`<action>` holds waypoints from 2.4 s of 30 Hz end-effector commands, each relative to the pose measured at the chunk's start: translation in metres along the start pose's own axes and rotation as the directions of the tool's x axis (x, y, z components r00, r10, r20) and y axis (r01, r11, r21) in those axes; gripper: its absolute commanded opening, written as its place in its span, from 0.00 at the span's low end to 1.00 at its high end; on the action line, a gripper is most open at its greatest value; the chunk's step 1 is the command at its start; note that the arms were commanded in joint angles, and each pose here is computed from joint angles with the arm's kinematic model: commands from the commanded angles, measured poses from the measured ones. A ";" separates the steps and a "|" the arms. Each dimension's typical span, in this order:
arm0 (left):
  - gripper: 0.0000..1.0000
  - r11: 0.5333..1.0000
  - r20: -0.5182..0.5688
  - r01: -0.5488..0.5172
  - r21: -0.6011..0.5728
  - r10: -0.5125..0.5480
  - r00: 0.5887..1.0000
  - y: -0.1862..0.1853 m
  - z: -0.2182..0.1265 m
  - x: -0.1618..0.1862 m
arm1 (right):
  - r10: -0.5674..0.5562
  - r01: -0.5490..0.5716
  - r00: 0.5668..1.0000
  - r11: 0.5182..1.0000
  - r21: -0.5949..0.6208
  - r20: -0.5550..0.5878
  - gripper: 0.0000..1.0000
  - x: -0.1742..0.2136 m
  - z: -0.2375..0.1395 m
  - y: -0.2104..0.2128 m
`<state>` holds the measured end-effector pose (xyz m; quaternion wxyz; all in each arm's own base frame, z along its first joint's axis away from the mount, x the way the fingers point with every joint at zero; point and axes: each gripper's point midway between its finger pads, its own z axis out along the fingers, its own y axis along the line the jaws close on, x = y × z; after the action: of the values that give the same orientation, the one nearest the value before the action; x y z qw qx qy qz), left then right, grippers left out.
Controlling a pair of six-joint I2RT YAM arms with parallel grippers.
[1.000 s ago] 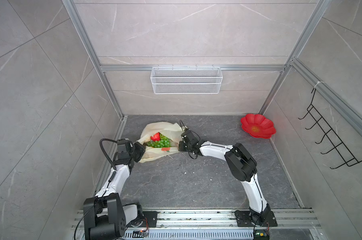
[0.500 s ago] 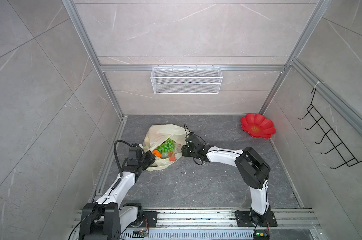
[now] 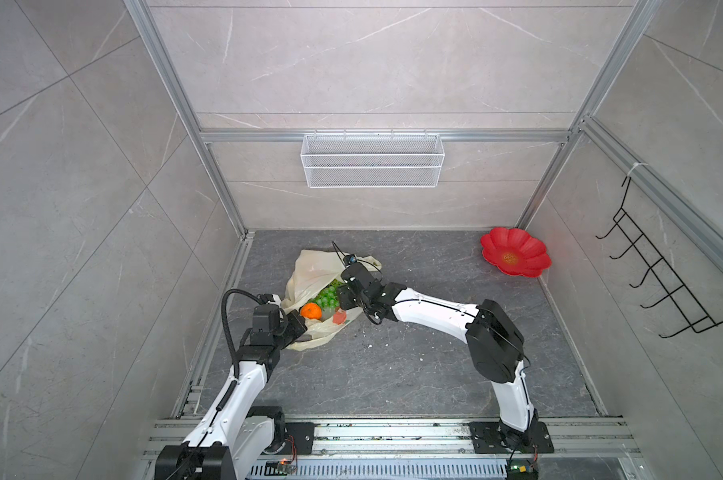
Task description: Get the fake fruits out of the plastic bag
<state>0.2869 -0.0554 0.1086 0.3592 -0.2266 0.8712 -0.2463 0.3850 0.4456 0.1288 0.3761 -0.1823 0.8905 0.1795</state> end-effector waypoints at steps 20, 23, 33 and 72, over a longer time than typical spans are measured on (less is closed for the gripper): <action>0.00 0.985 0.063 -0.158 0.067 0.154 0.986 -0.002 -0.017 0.010 | 0.060 -0.061 0.998 0.998 0.024 0.008 0.52 -0.078 0.088 -0.029; 0.00 0.987 0.052 -0.150 0.050 0.148 0.988 0.001 -0.013 0.010 | 0.034 -0.034 0.999 0.999 -0.008 -0.002 0.52 -0.080 0.077 -0.018; 0.00 0.990 0.010 -0.140 0.023 0.140 0.990 -0.001 0.007 -0.001 | -0.026 0.023 0.999 0.998 -0.067 -0.046 0.64 -0.068 0.025 0.016; 0.00 0.983 0.004 -0.149 0.111 0.150 0.989 -0.011 0.014 0.008 | 0.703 -0.841 0.449 0.123 0.527 0.551 0.70 0.087 -0.208 -0.468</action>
<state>0.2926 -0.0681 0.0963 0.3727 -0.1538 0.8783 -0.2570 0.4082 -0.0491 0.1100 0.3209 0.4377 0.8398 -0.0098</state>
